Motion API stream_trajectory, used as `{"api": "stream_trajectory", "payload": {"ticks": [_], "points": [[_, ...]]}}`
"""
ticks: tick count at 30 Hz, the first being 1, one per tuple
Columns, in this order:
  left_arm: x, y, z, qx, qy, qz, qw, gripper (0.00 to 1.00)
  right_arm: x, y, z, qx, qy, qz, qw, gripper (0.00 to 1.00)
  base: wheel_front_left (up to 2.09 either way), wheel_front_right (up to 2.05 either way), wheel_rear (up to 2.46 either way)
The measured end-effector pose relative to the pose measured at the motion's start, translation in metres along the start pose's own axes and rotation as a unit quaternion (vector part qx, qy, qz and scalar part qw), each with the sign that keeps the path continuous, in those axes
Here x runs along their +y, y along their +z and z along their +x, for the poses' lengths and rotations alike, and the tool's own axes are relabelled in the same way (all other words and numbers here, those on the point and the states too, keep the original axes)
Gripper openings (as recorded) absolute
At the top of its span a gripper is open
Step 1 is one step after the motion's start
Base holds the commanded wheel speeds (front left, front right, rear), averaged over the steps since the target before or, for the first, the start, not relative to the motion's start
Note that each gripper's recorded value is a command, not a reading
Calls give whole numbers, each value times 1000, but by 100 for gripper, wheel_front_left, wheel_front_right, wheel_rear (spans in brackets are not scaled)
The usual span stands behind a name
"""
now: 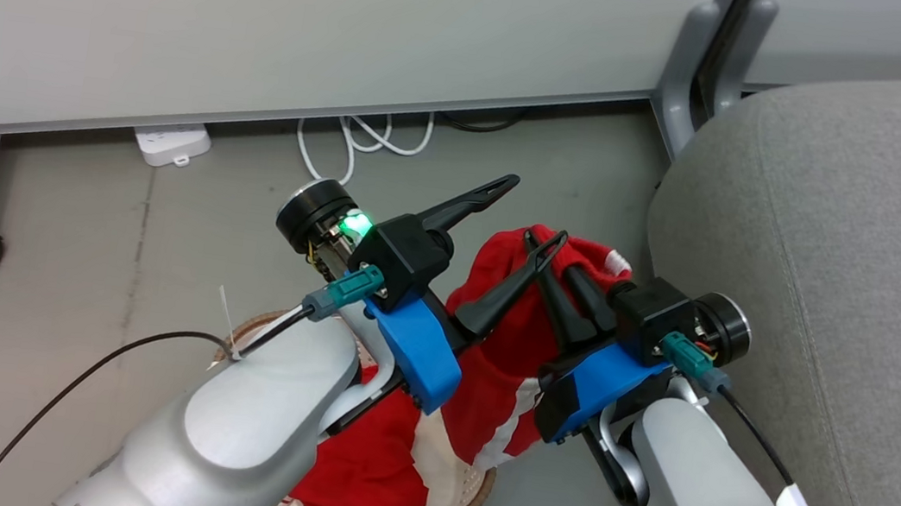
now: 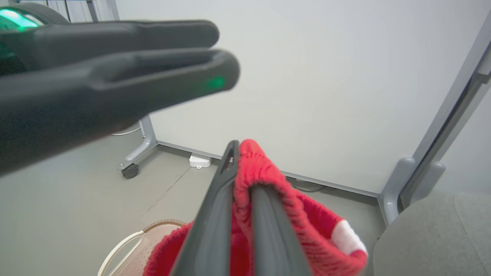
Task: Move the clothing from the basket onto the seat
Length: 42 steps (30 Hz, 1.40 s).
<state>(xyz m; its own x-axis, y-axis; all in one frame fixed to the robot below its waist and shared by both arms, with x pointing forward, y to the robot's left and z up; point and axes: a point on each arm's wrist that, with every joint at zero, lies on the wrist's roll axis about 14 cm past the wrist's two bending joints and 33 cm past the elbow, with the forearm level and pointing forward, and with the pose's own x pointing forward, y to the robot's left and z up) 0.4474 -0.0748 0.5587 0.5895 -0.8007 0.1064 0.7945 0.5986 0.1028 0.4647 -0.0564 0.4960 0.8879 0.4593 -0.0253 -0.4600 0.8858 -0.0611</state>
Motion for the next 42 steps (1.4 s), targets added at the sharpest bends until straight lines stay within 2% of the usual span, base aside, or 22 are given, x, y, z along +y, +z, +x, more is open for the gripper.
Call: {"api": "stream_trajectory", "payload": {"ticks": [10,16,31,42], "points": [[-16,-18,21,6,-37,-14,999,100,-59,-4,-20,2,-87,-3,996,0,0,0,0],[-40,-29,37,8,-78,-29,997,100,-106,-5,-50,-1,-167,6,986,0,0,0,0],[-93,-53,61,16,-166,-53,985,100,-181,-19,-135,14,-318,8,948,0,0,0,0],[-125,-57,74,9,-215,-69,974,100,-200,-34,-194,43,-388,5,920,0,0,0,0]]}}
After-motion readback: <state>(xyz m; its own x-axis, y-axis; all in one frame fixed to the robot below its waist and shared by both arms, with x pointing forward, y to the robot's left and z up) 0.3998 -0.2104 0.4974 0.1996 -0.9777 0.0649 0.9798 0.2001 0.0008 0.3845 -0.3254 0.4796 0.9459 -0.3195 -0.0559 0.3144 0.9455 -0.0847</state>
